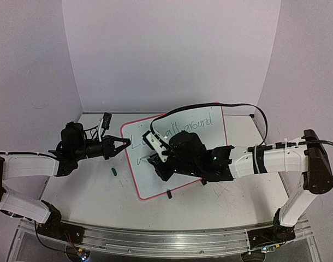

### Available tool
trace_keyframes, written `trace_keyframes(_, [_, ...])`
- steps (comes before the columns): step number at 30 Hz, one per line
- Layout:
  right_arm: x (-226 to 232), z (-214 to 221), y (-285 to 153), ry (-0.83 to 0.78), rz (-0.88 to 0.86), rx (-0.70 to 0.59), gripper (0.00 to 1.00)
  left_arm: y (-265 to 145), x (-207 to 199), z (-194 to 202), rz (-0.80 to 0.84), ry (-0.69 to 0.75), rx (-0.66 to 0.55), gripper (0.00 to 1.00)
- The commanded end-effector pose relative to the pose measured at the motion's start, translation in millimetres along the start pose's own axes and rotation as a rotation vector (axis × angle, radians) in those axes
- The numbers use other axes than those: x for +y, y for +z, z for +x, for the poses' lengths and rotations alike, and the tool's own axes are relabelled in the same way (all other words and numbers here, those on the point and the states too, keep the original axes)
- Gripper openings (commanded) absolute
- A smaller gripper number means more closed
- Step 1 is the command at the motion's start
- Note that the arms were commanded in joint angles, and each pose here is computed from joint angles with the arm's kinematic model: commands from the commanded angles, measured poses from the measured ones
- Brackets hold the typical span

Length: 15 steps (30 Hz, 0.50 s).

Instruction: Write a sentence on the whiteboard

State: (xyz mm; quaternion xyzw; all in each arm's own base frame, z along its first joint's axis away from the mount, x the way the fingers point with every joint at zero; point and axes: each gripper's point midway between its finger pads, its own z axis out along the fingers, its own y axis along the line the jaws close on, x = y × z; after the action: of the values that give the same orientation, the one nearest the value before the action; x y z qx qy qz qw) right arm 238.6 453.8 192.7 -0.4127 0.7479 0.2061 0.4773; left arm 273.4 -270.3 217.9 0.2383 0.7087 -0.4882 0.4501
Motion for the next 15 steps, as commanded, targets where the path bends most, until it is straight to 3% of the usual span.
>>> trace_keyframes(1, [-24, -28, -5, 0.032, 0.074, -0.074, 0.00, 0, 20, 23, -0.081, 0.027, 0.071, 0.00])
trace_keyframes(15, [-16, 4, -3, 0.030, 0.033, 0.000, 0.00, 1, 20, 23, -0.080, 0.031, 0.071, 0.00])
